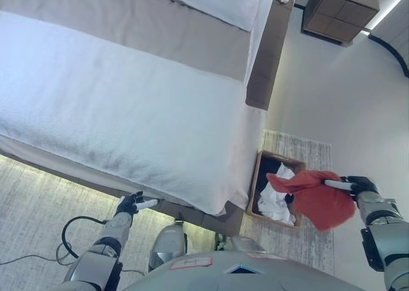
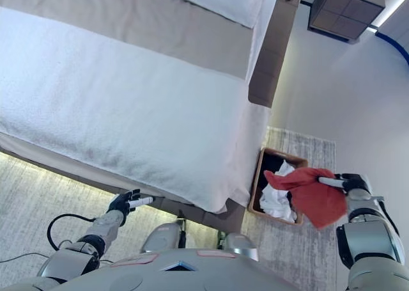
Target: Put the clothes on the bed into the basket.
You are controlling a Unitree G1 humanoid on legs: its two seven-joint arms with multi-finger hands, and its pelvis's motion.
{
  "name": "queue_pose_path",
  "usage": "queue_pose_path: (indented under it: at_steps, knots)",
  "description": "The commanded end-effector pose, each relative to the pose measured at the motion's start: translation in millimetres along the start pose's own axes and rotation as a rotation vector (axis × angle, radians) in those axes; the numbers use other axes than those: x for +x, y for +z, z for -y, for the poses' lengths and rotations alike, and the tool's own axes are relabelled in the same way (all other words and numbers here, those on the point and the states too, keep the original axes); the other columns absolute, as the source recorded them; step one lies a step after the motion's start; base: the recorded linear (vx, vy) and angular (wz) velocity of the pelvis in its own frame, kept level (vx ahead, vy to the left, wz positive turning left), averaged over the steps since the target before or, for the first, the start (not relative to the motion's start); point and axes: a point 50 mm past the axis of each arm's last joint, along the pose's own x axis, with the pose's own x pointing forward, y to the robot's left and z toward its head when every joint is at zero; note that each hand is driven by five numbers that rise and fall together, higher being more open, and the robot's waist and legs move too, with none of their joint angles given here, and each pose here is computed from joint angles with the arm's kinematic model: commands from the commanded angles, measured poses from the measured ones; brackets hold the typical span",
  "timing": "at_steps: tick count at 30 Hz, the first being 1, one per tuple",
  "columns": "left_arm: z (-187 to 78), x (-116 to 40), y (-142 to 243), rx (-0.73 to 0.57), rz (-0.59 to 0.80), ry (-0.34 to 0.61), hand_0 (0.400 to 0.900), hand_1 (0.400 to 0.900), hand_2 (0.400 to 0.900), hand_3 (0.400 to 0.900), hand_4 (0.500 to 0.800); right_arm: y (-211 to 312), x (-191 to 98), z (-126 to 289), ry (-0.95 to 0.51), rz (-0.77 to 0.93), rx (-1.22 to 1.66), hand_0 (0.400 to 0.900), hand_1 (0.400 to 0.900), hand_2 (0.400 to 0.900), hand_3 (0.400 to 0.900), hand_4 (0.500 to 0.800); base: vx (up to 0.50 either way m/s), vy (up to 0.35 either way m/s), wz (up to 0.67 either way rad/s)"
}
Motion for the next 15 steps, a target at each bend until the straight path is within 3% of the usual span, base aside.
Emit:
queue_pose_path:
  at_steps: [1,7,8,15]
  knots:
    - [-9.5,0.2,-3.5,0.025,-0.019,0.028,0.900,0.900,0.900,0.900,0.800,18.2,-2.4,39.0,-0.108,0.058,0.054,0.400,0.400,0.400,0.400,0.500,0.021,-0.041,-0.02]
    - [-2.9,-1.1,-12.2,0.029,-0.045,0.008,0.900,0.900,0.900,0.900,0.800,13.9,-3.1,45.4,-0.124,0.031,0.080,0.400,0.400,0.400,0.400,0.500,0.010,-0.029,0.00]
    - [-2.5,-1.3,-12.8,0.025,-0.047,0.006,0.900,0.900,0.900,0.900,0.800,12.7,-3.1,44.9,-0.123,0.024,0.076,0.900,0.900,0.900,0.900,0.800,0.002,-0.038,0.03]
    - [3.8,-2.6,-20.3,0.026,-0.072,-0.015,0.900,0.900,0.900,0.900,0.800,16.1,-2.6,41.2,-0.110,0.029,0.071,0.900,0.900,0.900,0.900,0.800,-0.015,-0.007,0.01]
